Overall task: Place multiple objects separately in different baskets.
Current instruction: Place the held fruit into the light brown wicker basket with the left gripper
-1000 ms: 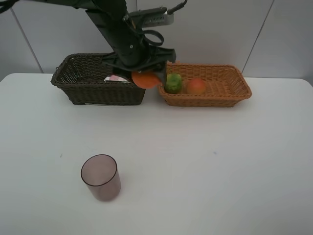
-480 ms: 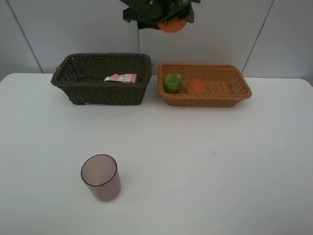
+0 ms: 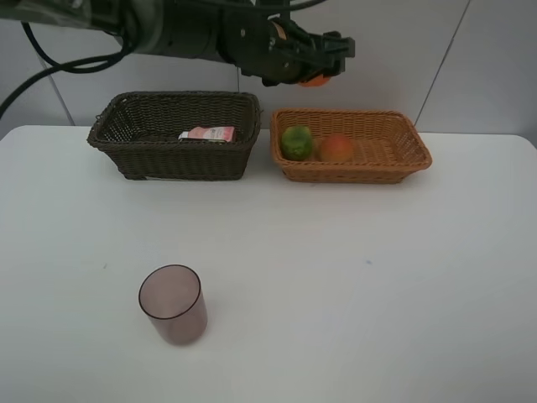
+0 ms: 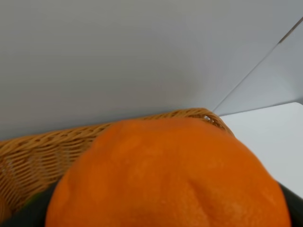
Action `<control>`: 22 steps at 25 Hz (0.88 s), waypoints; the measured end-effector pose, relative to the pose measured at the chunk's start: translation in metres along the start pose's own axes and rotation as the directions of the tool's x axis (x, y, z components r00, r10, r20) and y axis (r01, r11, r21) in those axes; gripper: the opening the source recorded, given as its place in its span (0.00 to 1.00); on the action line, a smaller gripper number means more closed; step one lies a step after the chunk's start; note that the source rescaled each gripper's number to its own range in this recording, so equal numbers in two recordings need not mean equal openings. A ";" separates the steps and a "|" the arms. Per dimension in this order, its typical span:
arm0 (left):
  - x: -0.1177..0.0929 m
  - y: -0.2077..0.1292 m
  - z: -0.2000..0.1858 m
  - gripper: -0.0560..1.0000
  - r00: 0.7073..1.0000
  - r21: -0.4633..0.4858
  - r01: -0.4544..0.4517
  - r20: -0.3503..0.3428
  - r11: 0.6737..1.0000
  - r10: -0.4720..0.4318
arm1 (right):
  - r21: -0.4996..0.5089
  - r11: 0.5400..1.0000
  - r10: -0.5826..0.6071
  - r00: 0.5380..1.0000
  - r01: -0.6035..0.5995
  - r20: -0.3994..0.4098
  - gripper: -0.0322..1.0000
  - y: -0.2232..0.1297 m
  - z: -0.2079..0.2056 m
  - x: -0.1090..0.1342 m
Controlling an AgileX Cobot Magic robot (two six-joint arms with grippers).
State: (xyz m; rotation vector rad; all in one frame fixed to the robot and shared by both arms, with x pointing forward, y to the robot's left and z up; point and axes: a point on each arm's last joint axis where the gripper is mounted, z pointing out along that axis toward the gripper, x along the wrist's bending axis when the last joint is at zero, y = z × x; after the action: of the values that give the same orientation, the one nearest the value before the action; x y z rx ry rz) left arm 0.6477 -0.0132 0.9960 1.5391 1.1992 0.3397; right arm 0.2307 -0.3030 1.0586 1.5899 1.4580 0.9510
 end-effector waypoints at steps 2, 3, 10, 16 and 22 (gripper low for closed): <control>0.005 -0.015 0.012 0.91 1.000 -0.003 -0.023 0.002 1.000 0.023 | 0.000 1.000 0.000 1.000 0.000 0.000 1.00 0.000 0.000 0.000; 0.008 -0.023 0.017 0.91 0.999 0.002 -0.041 0.000 0.999 0.041 | 0.000 1.000 0.000 1.000 0.000 0.000 1.00 0.000 0.000 0.000; 0.024 -0.071 0.043 0.91 0.983 0.086 -0.181 -0.002 0.980 0.182 | 0.000 1.000 0.000 1.000 0.000 0.000 1.00 0.000 0.000 0.000; 0.026 -0.078 0.046 0.91 0.974 0.102 -0.225 0.006 0.969 0.226 | 0.000 1.000 0.000 1.000 0.000 0.000 1.00 0.000 0.000 0.000; 0.016 -0.084 0.045 0.91 0.970 0.120 -0.244 0.024 0.962 0.243 | 0.000 1.000 0.000 1.000 0.000 0.000 1.00 0.000 0.000 0.000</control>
State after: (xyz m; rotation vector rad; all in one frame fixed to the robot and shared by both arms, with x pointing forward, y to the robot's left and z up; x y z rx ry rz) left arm 0.6464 -0.0356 0.9017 1.7991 1.0401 0.4269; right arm 0.2307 -0.3030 1.0586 1.5899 1.4580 0.9510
